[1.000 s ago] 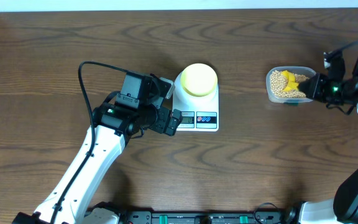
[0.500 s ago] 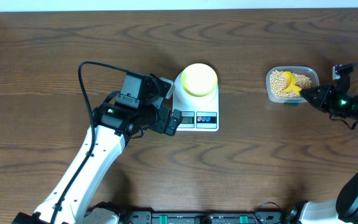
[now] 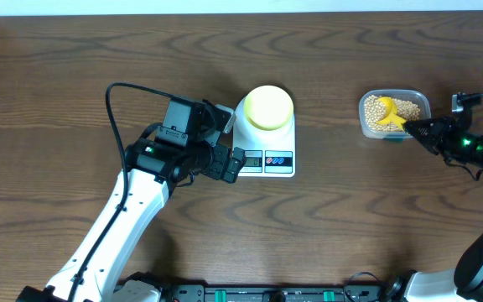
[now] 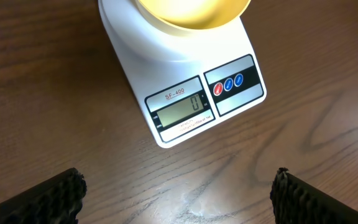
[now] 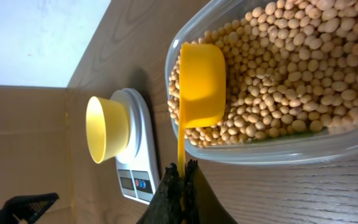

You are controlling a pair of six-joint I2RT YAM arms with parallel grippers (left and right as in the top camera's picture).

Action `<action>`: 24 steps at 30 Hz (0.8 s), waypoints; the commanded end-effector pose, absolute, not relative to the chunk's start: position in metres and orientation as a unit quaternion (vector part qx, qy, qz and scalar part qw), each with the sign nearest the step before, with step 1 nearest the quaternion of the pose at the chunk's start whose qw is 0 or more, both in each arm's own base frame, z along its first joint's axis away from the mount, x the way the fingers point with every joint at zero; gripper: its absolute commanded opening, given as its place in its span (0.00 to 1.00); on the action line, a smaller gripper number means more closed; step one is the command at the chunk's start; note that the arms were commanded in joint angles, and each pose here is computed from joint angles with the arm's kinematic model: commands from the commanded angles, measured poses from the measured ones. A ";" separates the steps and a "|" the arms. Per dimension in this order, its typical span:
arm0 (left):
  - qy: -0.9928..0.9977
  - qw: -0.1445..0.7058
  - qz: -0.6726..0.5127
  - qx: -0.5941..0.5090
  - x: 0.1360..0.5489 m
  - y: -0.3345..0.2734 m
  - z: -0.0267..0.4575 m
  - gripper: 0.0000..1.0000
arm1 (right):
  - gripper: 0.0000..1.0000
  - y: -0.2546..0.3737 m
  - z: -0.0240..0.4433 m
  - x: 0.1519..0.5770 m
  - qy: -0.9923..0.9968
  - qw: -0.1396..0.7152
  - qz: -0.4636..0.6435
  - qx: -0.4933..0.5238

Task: Scoop item into bowl and weigh 50g on scale
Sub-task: 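Dip the yellow scoop into the soybean tub with the right gripper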

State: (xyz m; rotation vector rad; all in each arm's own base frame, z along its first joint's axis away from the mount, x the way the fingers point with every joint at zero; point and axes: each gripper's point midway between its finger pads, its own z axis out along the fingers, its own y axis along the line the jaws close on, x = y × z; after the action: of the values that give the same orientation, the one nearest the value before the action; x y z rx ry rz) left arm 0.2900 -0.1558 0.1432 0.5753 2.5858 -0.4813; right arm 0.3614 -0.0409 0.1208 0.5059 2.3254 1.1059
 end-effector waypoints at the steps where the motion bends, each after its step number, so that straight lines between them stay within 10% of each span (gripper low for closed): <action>1: 0.934 0.225 -0.175 0.217 0.292 -0.157 0.144 0.97 | 0.01 -0.042 0.123 0.360 0.841 0.250 0.433 0.206; 24: 0.934 0.224 -0.174 0.217 0.292 -0.157 0.144 0.97 | 0.01 -0.079 0.176 0.339 0.715 0.260 0.582 0.285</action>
State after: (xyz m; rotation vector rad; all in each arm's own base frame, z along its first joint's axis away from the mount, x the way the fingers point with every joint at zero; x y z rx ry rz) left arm 0.2900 -0.1557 0.1432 0.5752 2.5859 -0.4808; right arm 0.3427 -0.0845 0.1557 0.8175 2.0486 1.4121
